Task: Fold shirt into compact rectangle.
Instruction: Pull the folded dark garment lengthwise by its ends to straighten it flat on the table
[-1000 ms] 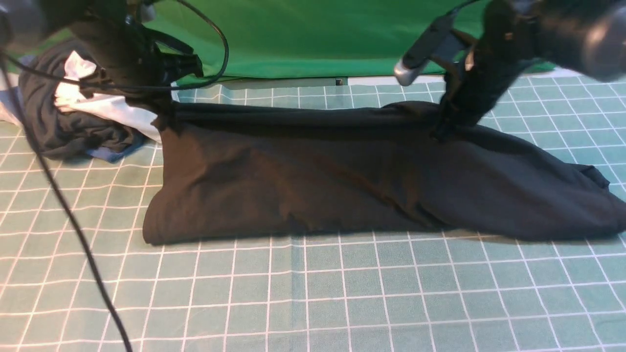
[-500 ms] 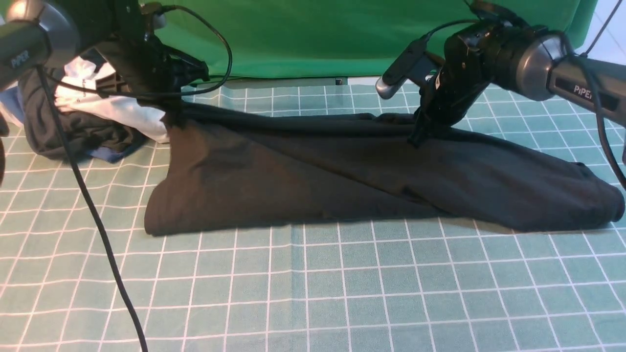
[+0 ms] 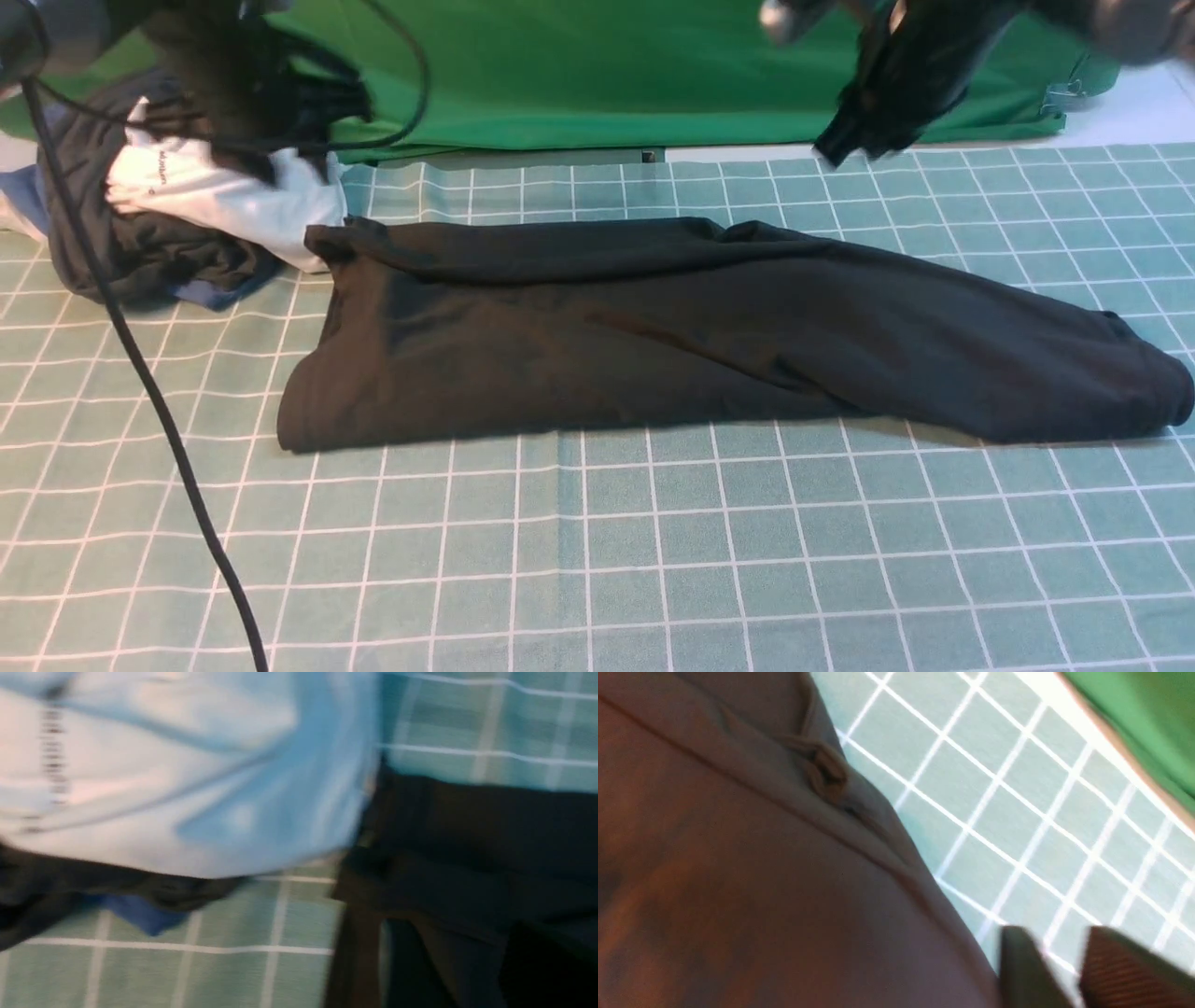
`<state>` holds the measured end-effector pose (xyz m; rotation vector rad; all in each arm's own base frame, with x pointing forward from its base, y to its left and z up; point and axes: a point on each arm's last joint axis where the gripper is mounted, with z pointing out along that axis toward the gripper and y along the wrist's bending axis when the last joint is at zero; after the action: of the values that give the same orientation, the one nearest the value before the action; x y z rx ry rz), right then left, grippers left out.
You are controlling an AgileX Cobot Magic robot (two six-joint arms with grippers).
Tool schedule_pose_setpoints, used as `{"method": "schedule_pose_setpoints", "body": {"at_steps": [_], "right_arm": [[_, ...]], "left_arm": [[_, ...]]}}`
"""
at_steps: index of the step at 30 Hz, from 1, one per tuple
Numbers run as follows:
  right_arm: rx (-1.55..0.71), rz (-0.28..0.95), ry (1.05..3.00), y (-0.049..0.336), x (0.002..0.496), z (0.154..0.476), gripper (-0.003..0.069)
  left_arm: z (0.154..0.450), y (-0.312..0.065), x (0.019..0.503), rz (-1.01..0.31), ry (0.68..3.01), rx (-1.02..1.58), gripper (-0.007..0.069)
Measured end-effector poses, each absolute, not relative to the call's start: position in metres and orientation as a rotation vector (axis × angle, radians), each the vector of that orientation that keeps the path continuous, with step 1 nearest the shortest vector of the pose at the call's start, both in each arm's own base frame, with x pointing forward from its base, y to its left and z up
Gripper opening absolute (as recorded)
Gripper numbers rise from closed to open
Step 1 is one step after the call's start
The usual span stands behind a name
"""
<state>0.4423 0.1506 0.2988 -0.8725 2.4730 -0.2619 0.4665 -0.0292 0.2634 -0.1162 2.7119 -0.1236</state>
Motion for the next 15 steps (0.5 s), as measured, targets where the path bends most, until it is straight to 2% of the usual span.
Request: {"method": "schedule_pose_setpoints", "body": {"at_steps": [1,4,5,8,9,10,15], "right_arm": [[-0.859,-0.264,2.474,0.147,0.434,0.313,0.0038],[-0.836,-0.254,2.477,0.142,0.421,0.335,0.0004],[-0.836,-0.254,2.477,0.142,0.421,0.335,0.0002],[-0.827,-0.248,2.484,0.137,0.409,0.351,-0.0002],[-0.828,-0.247,2.485,0.137,0.408,0.352,-0.0002],[-0.830,-0.246,2.489,0.136,0.404,0.357,-0.0002],[-0.820,-0.229,2.478,0.132,0.391,0.374,-0.0004]], "left_arm": [[0.263,-0.055,0.465,-0.200,2.720,-0.009,0.0174],[0.252,-0.099,0.462,-0.273,2.737,0.125,0.0044],[0.251,-0.106,0.461,-0.280,2.738,0.144,0.0041],[0.222,-0.157,0.459,-0.320,2.743,0.278,0.0009],[0.218,-0.159,0.460,-0.320,2.743,0.283,0.0008],[0.200,-0.173,0.461,-0.316,2.746,0.325,0.0004],[0.159,-0.183,0.471,-0.279,2.738,0.331,0.0003]]}}
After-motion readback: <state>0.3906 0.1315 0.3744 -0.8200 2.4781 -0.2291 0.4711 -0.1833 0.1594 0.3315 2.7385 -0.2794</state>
